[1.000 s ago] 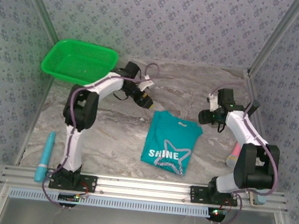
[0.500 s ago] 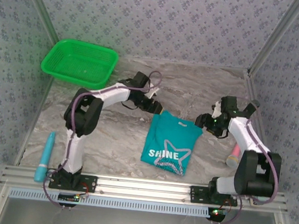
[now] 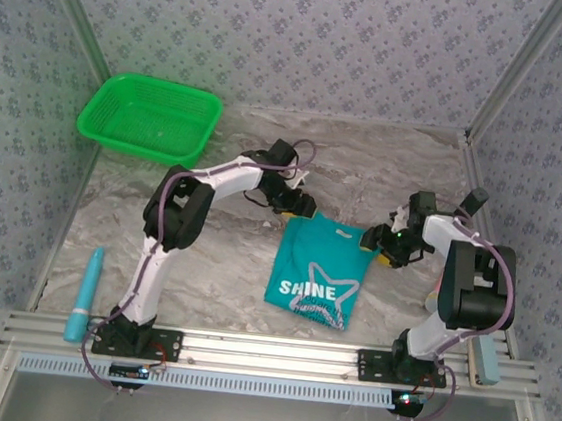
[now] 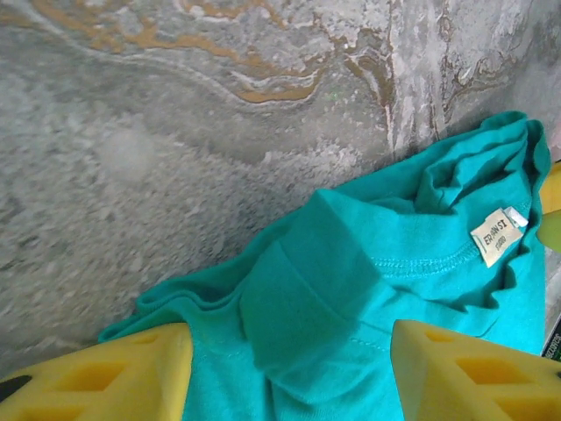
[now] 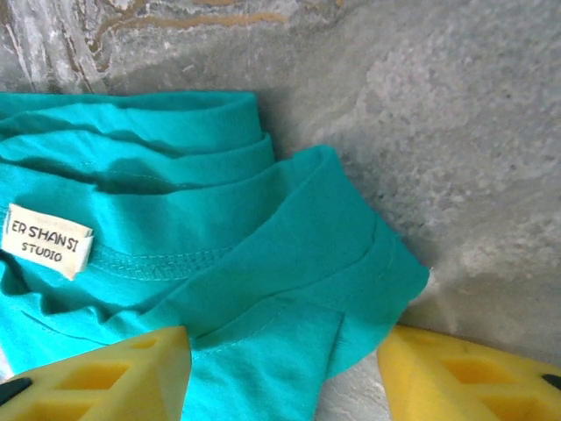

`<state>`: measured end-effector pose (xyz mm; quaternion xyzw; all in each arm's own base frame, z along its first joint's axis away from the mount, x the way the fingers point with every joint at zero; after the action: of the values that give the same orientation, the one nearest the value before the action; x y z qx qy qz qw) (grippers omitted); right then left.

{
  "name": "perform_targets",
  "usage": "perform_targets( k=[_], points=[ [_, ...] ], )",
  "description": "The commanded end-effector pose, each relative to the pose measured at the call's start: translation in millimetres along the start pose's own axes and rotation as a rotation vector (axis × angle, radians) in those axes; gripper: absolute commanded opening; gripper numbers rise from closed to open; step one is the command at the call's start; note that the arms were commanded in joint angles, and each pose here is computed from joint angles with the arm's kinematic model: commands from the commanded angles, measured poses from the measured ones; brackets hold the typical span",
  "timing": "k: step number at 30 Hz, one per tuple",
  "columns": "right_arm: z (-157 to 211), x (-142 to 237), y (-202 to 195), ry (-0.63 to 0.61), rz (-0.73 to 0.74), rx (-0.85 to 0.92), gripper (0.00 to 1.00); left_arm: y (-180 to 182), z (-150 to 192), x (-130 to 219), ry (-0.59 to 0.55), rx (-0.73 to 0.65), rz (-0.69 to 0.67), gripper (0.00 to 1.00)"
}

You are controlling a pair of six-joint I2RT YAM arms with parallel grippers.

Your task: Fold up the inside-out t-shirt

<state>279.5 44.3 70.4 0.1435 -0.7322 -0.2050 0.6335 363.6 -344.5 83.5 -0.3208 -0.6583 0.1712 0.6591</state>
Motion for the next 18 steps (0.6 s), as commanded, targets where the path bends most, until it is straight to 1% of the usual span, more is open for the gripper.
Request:
perform_targets(
  k=[1, 4, 6, 8, 10, 11, 15, 18],
  points=[
    [-9, -11, 0, -0.035, -0.077, 0.021, 0.51, 1, 1, -5, 0.025, 0.014, -0.023, 0.61],
    [-12, -13, 1, -0.045, -0.111, 0.027, 0.46, -3, 0, -2, 0.031, 0.004, -0.024, 0.59],
    [-14, -13, 3, -0.052, -0.134, 0.035, 0.40, -9, -1, 5, 0.027, -0.021, -0.038, 0.59],
    [-16, -13, 5, -0.059, -0.154, 0.043, 0.38, -11, 1, 12, 0.026, -0.033, -0.067, 0.59],
    [-20, -12, 6, -0.074, -0.164, 0.056, 0.33, -12, 0, 18, 0.018, -0.048, -0.091, 0.60],
    [-21, -12, 6, -0.078, -0.165, 0.056, 0.32, -12, 0, 21, 0.018, -0.051, -0.102, 0.60],
    [-26, -13, 6, -0.090, -0.181, 0.052, 0.33, -22, -1, 20, 0.025, -0.074, -0.084, 0.60],
    [-28, -14, 6, -0.097, -0.183, 0.053, 0.40, -32, 2, 14, 0.045, -0.105, -0.076, 0.60]
  ],
)
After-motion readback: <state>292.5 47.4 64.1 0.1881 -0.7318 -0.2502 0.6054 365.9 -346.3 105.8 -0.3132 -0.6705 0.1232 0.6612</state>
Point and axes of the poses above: each hand's point on the last joint's axis, 136 mm out from that joint toward the fingers, its own x axis back along the fingers, its own y axis along the line the jaws close on, z = x × y, the point moved 5 cm from there along x, back along the fingers, and after that the axes turned 12 degrees about x, right-handed, at the moved point
